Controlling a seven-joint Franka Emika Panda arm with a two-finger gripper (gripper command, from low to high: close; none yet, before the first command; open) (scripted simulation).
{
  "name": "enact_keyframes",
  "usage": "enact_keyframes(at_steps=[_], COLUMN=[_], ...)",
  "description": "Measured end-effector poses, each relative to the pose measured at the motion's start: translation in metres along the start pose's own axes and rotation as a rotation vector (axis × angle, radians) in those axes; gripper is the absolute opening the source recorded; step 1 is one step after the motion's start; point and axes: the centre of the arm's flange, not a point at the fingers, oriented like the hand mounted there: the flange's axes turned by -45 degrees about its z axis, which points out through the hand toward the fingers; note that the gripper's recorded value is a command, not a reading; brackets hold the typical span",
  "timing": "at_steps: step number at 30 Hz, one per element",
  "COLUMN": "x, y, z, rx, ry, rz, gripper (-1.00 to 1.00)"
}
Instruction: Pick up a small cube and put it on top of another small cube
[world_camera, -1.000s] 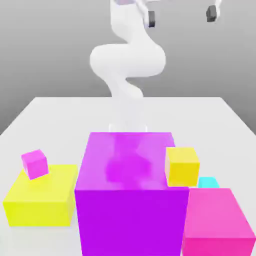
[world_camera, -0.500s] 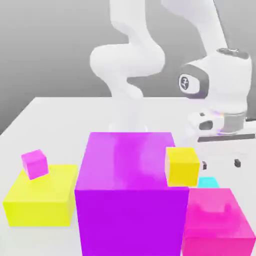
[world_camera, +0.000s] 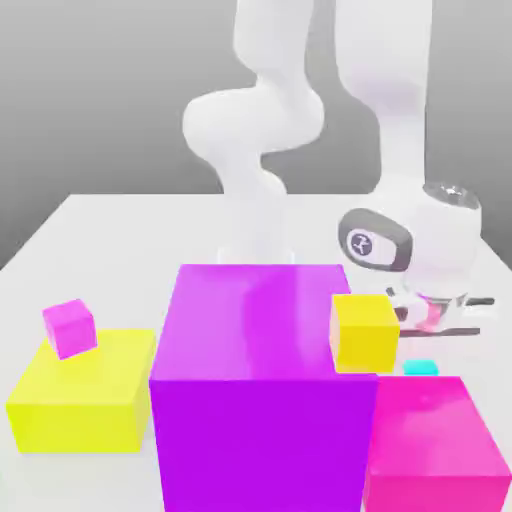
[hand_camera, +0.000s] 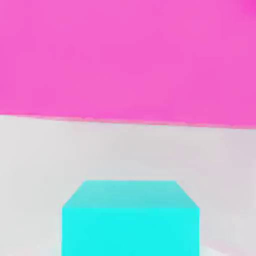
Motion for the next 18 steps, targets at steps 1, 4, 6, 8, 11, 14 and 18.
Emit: enact_keyframes(at_steps=[1,4,6,8,11,14,18], x=[0.0,0.001,0.005,0.032,0.075,0.11,0.145], y=[0.0,-0.001,0.001,0.005,0.017,0.032,0.063], z=[-0.008,-0.035,-0.053,-0.08,-0.126,-0.178,-0.255], rx=[0.0,-0.001,0.002,0.018,0.029,0.031,0.023], ry=[0.0,0.001,0.009,0.046,0.085,0.12,0.168], rz=[0.0,0.001,0.001,0.015,0.032,0.036,0.046], gripper=[-1.0,-1.0,-1.0,-1.0,-1.0,-1.0,-1.0])
